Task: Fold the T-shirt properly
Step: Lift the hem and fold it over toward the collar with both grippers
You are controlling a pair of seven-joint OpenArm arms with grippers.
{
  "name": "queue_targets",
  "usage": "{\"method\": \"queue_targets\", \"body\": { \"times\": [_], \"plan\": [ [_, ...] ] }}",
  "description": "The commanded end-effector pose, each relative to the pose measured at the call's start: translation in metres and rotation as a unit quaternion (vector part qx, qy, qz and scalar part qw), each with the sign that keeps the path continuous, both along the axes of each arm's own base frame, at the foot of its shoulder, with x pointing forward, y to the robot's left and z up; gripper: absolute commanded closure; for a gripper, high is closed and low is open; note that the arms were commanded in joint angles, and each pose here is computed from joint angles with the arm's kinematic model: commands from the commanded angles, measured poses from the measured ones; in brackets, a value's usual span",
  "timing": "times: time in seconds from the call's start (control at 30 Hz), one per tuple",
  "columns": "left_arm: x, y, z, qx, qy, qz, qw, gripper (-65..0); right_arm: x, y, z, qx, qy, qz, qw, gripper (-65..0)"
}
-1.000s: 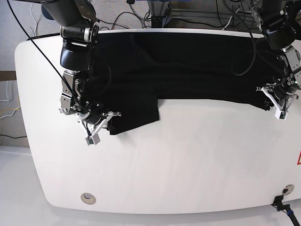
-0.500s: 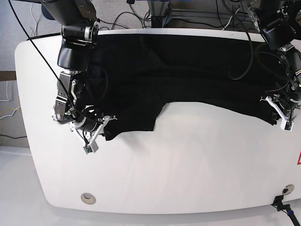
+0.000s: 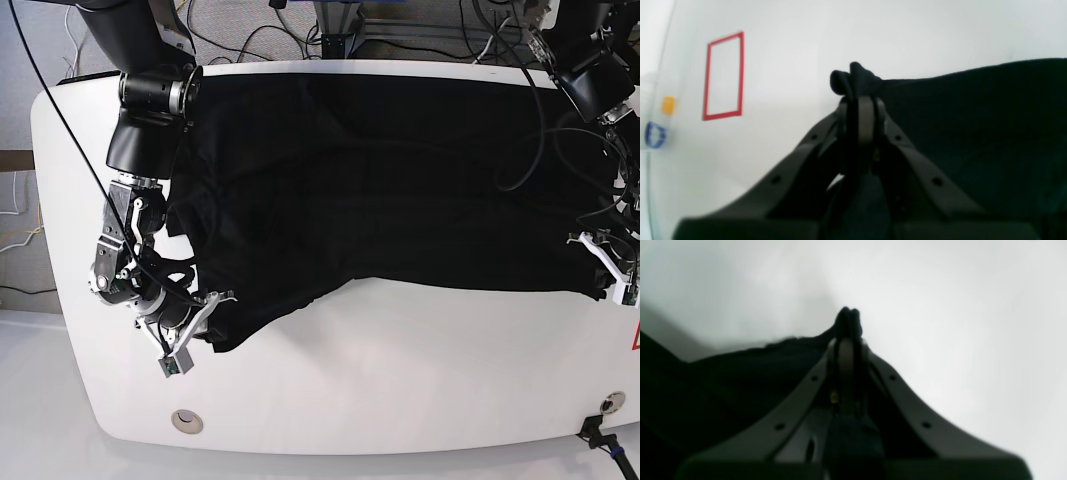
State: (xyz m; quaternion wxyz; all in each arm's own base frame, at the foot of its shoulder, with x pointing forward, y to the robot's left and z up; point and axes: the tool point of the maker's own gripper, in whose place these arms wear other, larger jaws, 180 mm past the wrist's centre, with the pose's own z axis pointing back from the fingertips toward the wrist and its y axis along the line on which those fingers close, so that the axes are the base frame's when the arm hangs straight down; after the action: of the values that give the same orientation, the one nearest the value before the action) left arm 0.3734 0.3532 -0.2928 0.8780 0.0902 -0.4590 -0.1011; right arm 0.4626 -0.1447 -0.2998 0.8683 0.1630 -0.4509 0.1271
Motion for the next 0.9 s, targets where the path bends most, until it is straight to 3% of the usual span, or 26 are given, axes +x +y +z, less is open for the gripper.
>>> {"method": "queue_targets", "body": {
  "times": [0.0, 0.57, 0.87],
  "plan": [
    [0.017, 0.007, 0.037, 0.014, -0.049, 0.001, 0.999, 0.0, 0.018, -0.009, 0.036, -0.001, -0.046, -0.007, 0.9989, 0.0],
    [0.033, 0.013, 0.071, 0.025, -0.086, 0.002, 0.996, 0.0, 0.035, -0.021, 0.075, -0.01, -0.084, -0.014, 0.9963, 0.0],
    [0.022, 0.013, 0.069, 0.04, -0.081, 0.0, 0.996, 0.0, 0.007, -0.025, 0.056, -0.056, -0.03, -0.006, 0.998, 0.0]
  ]
}}
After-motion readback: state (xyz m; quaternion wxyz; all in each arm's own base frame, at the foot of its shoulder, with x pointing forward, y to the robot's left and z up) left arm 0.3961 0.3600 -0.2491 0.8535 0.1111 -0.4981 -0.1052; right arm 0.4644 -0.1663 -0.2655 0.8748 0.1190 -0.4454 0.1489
